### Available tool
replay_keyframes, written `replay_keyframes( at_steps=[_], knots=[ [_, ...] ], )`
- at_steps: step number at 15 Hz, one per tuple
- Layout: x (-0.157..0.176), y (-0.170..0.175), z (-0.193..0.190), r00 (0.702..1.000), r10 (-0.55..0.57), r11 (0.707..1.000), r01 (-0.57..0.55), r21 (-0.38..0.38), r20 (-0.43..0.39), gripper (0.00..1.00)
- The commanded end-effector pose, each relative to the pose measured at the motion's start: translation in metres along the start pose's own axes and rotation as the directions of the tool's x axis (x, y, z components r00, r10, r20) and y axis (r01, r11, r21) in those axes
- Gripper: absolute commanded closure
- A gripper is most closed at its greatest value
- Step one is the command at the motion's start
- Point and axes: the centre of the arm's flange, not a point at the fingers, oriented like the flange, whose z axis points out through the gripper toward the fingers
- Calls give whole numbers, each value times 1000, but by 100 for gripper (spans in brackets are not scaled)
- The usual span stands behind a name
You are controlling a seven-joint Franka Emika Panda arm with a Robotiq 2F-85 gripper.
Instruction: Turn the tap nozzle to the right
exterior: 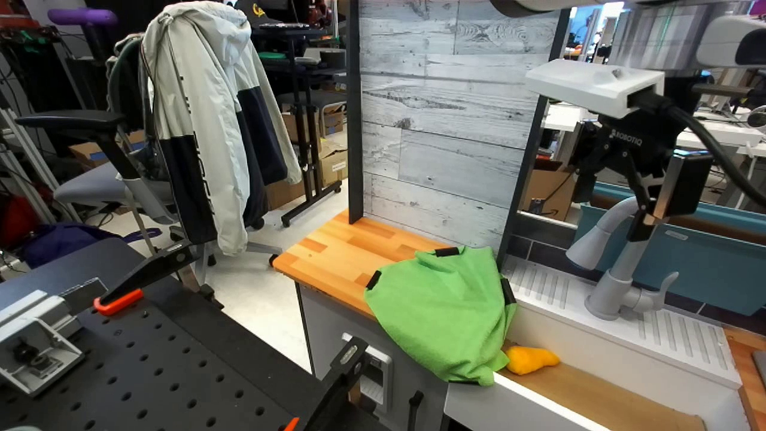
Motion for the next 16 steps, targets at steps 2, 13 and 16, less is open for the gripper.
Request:
replay_keyframes(
  at_steps=[2, 13, 16],
  knots=[
    [19, -10, 5, 1000, -9, 1000, 9, -11, -8, 0],
    [24, -21, 22, 999, -34, 999, 33, -21, -23, 55],
    [24, -21, 23, 999, -40, 999, 39, -21, -24, 78]
  ],
)
